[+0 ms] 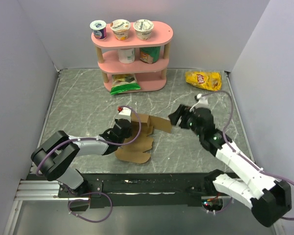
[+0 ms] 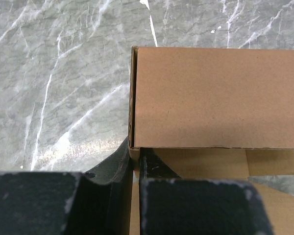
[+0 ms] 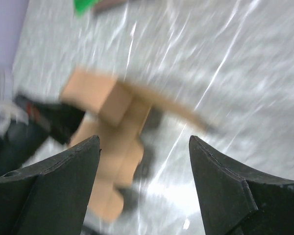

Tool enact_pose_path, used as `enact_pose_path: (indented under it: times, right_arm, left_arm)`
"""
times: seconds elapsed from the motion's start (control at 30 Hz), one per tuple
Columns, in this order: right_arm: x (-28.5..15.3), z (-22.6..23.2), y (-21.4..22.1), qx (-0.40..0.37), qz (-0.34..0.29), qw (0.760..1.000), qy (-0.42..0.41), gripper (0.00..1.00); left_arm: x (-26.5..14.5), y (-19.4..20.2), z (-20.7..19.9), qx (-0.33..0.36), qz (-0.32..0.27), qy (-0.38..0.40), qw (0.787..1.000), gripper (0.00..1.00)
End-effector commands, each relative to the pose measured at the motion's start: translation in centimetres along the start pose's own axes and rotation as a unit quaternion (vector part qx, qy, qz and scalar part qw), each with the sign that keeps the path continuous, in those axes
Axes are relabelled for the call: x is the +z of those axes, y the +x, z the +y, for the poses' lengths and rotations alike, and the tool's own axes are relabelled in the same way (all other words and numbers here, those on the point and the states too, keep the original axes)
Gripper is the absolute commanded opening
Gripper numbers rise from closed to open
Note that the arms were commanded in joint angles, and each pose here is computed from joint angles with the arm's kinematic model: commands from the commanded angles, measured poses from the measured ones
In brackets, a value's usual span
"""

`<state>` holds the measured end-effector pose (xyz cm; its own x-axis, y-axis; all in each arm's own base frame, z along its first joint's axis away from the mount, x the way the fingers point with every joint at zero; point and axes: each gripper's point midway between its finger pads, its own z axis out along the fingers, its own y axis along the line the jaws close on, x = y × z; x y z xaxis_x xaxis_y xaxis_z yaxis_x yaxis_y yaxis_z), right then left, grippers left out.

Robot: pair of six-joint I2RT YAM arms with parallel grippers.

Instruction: Fold the paper box

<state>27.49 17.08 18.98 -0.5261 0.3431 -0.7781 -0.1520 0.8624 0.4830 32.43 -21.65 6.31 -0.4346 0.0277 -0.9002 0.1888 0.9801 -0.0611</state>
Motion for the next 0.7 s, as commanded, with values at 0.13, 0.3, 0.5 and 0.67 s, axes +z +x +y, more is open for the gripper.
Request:
enact_pose_path:
  times: [0.13, 0.3, 0.5, 0.67]
  right_arm:
    - [7.9, -5.0, -3.5, 0.002, 0.027, 0.999, 0.030, 0.79]
    - [12.2, -6.8, 0.2, 0.023, 0.084, 0.996, 0.028, 0.75]
    - [13.0, -5.3, 6.5, 0.094, 0.123, 0.988, -0.011, 0.74]
    - [13.1, -3.2, 11.1, 0.126, 0.157, 0.979, -0.021, 0.73]
  left_arm:
    - [-0.7, 0.8, -0.3, 0.011, 0.014, 0.023, 1.000, 0.01]
    - [-0.6, 0.9, -0.3, 0.009, 0.019, 0.020, 1.000, 0.01]
    - [-0.3, 1.2, -0.6, 0.000, 0.026, 0.020, 0.999, 0.01]
    - [0.0, 1.6, -0.4, 0.001, 0.034, 0.013, 0.999, 0.01]
